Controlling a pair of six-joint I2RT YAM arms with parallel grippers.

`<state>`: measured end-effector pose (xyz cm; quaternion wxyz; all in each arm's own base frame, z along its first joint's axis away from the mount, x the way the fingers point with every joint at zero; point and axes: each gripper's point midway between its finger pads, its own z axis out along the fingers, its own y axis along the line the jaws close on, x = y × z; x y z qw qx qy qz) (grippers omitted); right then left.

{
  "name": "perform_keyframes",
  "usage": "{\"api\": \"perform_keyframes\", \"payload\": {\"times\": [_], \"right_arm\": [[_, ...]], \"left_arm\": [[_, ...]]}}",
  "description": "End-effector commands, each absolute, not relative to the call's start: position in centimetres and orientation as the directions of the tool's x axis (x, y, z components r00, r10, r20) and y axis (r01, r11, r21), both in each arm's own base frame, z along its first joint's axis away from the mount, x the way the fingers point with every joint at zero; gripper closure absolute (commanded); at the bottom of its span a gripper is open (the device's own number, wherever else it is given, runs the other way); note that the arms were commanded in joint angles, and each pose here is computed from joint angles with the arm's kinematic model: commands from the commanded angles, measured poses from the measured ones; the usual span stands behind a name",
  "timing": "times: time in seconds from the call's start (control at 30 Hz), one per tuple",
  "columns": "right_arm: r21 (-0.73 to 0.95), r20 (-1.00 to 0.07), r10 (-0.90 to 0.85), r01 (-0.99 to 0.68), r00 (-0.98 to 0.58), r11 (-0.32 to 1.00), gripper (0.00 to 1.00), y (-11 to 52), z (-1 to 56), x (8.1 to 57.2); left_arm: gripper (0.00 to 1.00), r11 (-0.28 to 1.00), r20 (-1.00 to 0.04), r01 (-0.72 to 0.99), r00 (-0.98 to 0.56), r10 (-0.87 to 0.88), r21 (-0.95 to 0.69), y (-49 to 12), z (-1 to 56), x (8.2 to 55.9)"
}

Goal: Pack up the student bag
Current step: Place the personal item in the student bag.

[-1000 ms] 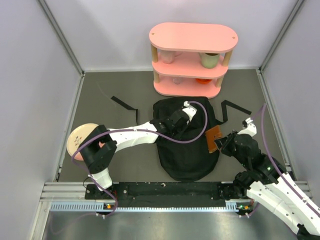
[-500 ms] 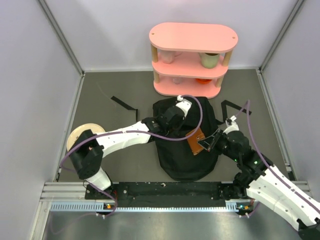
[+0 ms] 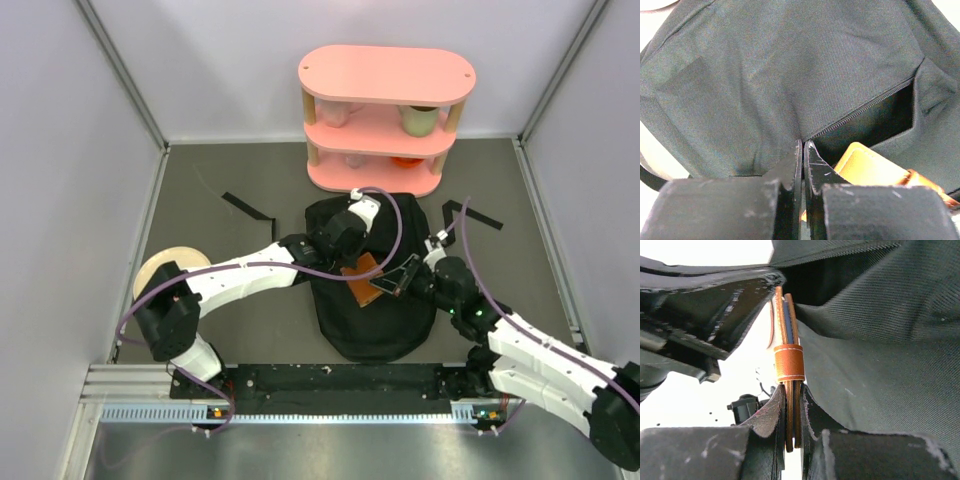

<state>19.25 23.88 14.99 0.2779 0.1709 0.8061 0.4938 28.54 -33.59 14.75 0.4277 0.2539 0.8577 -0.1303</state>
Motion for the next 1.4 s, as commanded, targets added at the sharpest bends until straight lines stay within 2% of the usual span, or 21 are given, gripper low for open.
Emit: {"api": "perform_keyframes", "payload": {"times": [0.0,0.13,0.4,0.57,0.7,0.77,0.97,1.2,1.37], "right_arm": [[0.945,-0.180,0.597,0.031,-0.782,0.325,1.00,24.5,15.1,20.1],[0.953,-0.119,0.633,0.091,-0.765,0.289,1.00,23.4,13.8,20.8],[0.964,-0.123,0.694,0.079,-0.709,0.252,1.00,21.1,14.2,23.5],[0.980,-0.095,0.716,0.060,-0.692,0.189,1.00,21.0,15.8,24.5],[0.993,-0.022,0.727,0.070,-0.687,0.097,1.00,21.1,16.8,24.6],[0.990,-0.028,0.749,0.087,-0.662,0.114,1.00,20.7,16.2,25.1],[0.996,-0.071,0.790,0.002,-0.609,0.090,1.00,20.3,18.1,26.9],[0.996,-0.021,0.768,-0.082,-0.640,-0.041,1.00,20.8,20.9,26.4],[0.997,-0.050,0.778,-0.081,-0.627,-0.002,1.00,20.4,20.9,25.9]], "left_arm": [[1.00,0.854,-0.869,0.516,-0.449,0.210,-0.061,-33.7,19.6,29.5],[1.00,0.854,-0.870,0.516,-0.448,0.206,-0.063,-33.5,19.8,29.3],[1.00,0.842,-0.864,0.534,-0.458,0.208,-0.080,-33.7,19.3,28.8],[1.00,0.825,-0.854,0.559,-0.468,0.229,-0.085,-33.9,18.5,28.2],[1.00,0.819,-0.843,0.567,-0.480,0.243,-0.087,-34.0,17.8,27.9],[1.00,0.818,-0.841,0.568,-0.486,0.237,-0.097,-33.9,17.7,27.8],[1.00,0.794,-0.839,0.595,-0.490,0.237,-0.123,-34.3,17.7,27.0],[1.00,0.796,-0.825,0.596,-0.499,0.265,-0.105,-34.3,16.9,26.9],[1.00,0.806,-0.820,0.583,-0.506,0.267,-0.097,-34.1,16.6,27.1]]}}
